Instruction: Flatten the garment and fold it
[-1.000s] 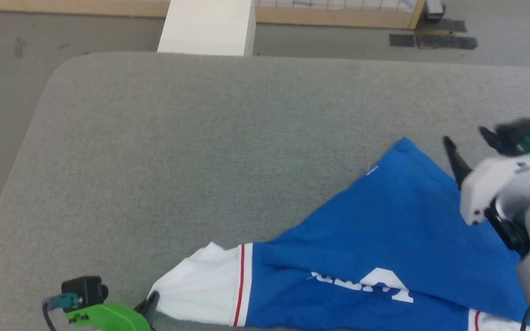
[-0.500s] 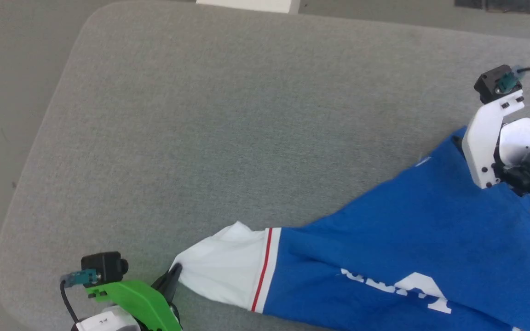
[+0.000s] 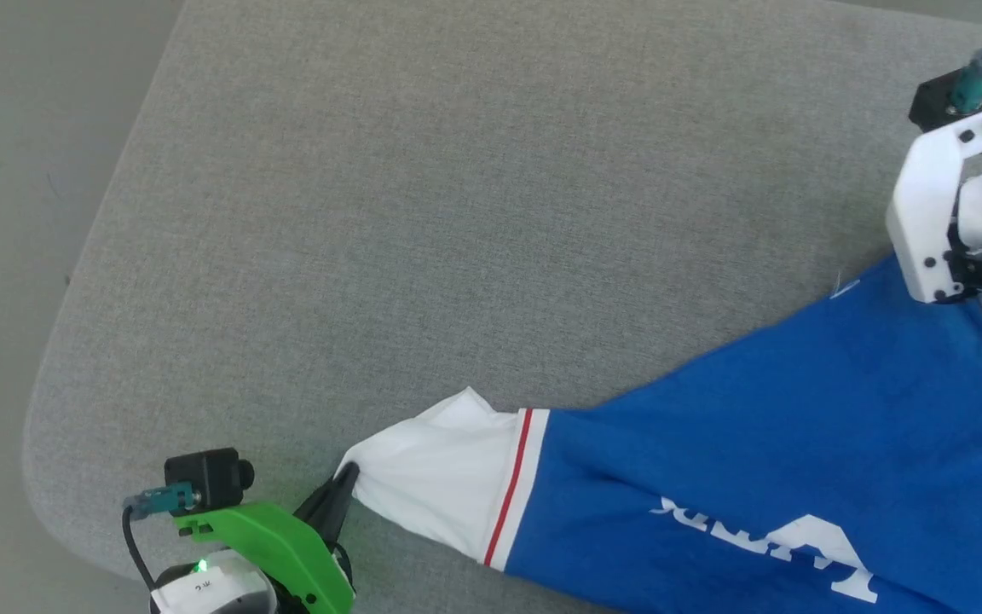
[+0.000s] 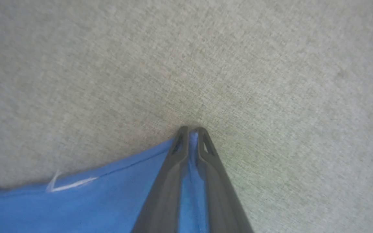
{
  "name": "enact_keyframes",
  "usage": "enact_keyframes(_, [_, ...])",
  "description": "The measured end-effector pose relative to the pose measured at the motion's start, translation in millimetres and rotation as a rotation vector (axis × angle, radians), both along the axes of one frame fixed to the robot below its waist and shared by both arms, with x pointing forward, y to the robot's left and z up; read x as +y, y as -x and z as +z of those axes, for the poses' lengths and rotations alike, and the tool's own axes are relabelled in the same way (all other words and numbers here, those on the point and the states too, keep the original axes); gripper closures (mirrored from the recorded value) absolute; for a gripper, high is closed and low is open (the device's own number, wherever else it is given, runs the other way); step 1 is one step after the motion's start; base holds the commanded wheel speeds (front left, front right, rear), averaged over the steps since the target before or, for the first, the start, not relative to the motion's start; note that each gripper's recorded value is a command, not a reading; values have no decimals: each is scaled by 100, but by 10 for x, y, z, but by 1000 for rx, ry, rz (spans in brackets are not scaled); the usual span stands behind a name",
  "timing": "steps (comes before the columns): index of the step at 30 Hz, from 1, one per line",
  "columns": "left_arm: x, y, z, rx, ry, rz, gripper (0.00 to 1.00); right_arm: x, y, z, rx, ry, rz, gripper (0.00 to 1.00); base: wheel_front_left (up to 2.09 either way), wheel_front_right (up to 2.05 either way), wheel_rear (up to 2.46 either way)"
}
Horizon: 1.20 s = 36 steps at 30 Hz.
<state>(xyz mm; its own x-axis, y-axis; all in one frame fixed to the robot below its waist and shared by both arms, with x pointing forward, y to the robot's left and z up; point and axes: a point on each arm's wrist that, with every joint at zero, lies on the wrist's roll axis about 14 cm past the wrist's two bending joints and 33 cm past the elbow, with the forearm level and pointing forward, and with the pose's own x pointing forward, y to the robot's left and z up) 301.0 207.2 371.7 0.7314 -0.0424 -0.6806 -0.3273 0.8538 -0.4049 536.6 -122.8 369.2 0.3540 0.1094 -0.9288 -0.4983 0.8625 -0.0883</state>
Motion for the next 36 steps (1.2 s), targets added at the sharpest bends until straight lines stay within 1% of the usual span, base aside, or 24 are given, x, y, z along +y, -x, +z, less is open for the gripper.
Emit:
enact_keyframes(3, [-5,-1,6,-3,0,-2,100,18,5,41,-34,-23,1,100,0,0,0])
enact_keyframes(6, [-7,-3,31,-14,0,-4,100,38,19,90,-121,-89,-5,100,0,0,0])
enact_keyframes(11, [-10,4,87,-32,-5,-11,100,84,174,196,-334,-256,-22,100,0,0,0])
enact_keyframes(15, [-11,41,113,-36,-13,-27,100,35,378,340,-516,-390,-83,100,0,0,0])
enact_keyframes(18, [-20,74,122,-33,-19,-45,100,-77,557,446,-629,-431,-122,100,0,0,0])
enact_keyframes(23, [-83,52,200,-55,-27,-85,100,-352,860,641,-770,-448,-217,100,0,0,0])
enact_keyframes(29, [-179,-62,357,-137,-46,-133,100,-678,1278,711,-809,-417,-337,100,0,0,0])
enact_keyframes(31, [-191,-138,445,-187,-73,-149,100,-758,1373,763,-818,-407,-358,100,0,0,0])
enact_keyframes(32, [-207,-286,612,-270,-109,-176,100,-841,1462,890,-829,-390,-368,100,0,0,0])
enact_keyframes(36, [-300,-681,1084,-463,-110,-214,100,-907,1515,1129,-843,-351,-329,100,0,0,0])
